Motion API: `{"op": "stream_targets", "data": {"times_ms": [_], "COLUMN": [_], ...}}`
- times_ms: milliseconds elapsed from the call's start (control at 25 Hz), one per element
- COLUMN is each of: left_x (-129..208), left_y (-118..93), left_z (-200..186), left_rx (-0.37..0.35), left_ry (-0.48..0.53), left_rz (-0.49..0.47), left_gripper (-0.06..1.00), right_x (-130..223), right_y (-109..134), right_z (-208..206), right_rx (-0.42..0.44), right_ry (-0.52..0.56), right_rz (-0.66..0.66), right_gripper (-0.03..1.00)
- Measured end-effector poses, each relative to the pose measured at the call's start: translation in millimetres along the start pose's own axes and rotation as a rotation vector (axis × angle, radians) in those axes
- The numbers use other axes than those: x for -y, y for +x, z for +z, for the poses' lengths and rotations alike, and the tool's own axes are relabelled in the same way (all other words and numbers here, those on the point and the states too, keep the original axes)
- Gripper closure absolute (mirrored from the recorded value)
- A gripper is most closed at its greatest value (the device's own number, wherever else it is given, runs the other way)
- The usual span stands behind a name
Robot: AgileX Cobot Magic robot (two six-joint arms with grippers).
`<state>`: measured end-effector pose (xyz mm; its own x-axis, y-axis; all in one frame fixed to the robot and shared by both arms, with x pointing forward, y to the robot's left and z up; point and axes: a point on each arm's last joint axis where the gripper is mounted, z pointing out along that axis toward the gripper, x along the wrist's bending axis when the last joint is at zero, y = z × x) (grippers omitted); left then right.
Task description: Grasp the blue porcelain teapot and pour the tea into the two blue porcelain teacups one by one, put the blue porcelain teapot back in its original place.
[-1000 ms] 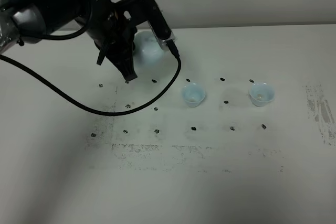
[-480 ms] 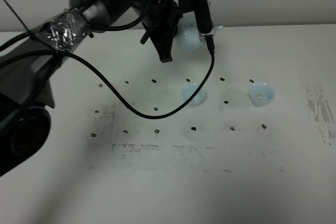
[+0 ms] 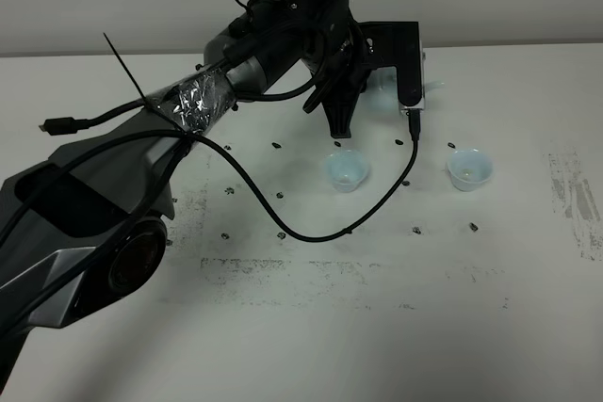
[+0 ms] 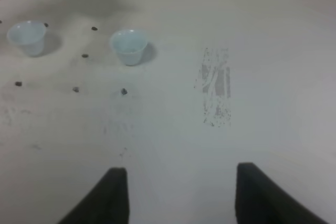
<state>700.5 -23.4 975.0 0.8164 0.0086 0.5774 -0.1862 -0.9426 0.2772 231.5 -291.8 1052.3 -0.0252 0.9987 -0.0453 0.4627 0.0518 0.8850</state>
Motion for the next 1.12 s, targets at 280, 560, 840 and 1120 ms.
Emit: {"op": "stream_targets", "data": {"times_ms": [280, 560, 840, 1120], "left_x": [-5.7, -11.0, -10.3, -12.3], "left_y": [-0.4, 0.5, -1.7, -16.6], "left_z": [4.7, 6.8, 13.1, 34.1], "left_rx": [-0.029, -0.066, -0.081, -0.068], "left_ry": [-0.054, -0.108, -0.107, -0.120], "left_rz": [0.136, 0.249, 0.398, 0.456], "left_gripper": [0.91, 0.91, 0.91, 0.91], "right_x": [0.0, 0.0, 0.0, 0.0], "right_y": [0.0, 0.0, 0.0, 0.0], "right_z": [0.0, 0.0, 0.0, 0.0], "right_rx": [0.000, 0.000, 0.000, 0.000], "right_ry": [0.000, 0.000, 0.000, 0.000], "right_rz": [0.000, -0.001, -0.001, -0.001], "right_gripper": [0.49, 0.49, 0.49, 0.49]}}
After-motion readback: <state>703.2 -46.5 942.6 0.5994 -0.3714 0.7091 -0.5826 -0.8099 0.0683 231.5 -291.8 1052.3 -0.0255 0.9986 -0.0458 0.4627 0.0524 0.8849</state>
